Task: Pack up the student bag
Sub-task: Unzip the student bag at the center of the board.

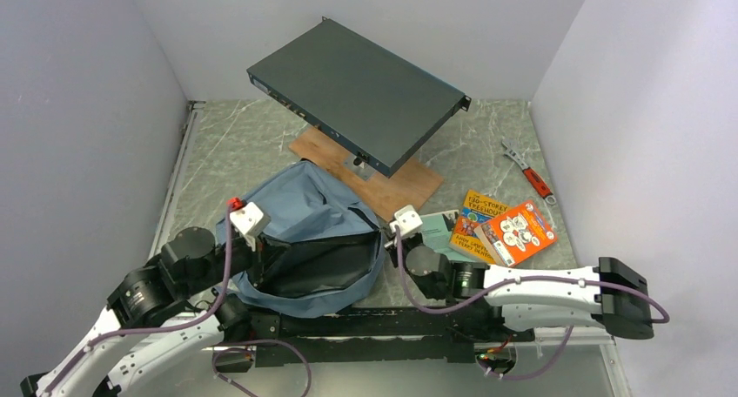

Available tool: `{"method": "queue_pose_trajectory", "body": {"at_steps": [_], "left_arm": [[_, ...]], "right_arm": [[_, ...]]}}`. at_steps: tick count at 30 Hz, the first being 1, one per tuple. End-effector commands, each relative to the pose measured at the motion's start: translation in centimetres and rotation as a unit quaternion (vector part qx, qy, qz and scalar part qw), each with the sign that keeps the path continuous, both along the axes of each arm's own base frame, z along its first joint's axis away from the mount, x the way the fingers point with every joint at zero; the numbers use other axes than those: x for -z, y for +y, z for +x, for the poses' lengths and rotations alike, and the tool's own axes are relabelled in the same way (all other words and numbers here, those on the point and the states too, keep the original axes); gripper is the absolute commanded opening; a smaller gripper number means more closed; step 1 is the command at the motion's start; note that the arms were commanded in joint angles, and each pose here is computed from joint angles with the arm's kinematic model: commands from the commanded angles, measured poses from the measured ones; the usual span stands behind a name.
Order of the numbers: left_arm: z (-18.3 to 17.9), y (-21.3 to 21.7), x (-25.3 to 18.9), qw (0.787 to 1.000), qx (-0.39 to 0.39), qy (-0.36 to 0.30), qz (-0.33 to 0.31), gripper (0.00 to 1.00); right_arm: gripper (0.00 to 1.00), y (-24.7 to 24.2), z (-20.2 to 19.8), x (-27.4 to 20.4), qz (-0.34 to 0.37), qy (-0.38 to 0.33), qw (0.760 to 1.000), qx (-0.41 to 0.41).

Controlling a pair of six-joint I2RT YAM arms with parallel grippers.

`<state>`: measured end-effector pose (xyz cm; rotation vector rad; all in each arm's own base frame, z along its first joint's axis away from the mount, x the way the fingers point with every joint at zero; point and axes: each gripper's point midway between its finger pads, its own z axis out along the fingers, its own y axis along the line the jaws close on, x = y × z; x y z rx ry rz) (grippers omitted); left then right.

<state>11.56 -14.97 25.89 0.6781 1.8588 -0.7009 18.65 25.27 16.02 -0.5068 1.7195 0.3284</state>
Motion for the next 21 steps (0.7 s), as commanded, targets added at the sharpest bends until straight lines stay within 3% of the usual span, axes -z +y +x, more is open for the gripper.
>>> {"method": "queue_pose_trajectory", "body": {"at_steps": [1,14,18,21], "left_arm": [[-0.2,1.2,-3.1,0.998,-0.010,-0.055,-0.035,0.00],[-0.8,2.8,-5.1,0.991,-0.035,-0.085,-0.093,0.00],[-1.0,2.2,-5.0,0.988,-0.030,-0.078,-0.127,0.00],[-0.7,1.2,-3.5,0.990,-0.035,-0.039,-0.129,0.00]], "right_arm": [[0.00,-2.0,3.1,0.3,-0.049,-0.008,0.996,0.078],[0.00,-0.3,10.0,4.2,-0.148,-0.039,0.984,0.094],[0.00,1.5,10.2,4.3,-0.112,-0.043,0.989,0.081],[0.00,2.4,9.0,3.3,-0.051,-0.039,0.997,0.049]]}}
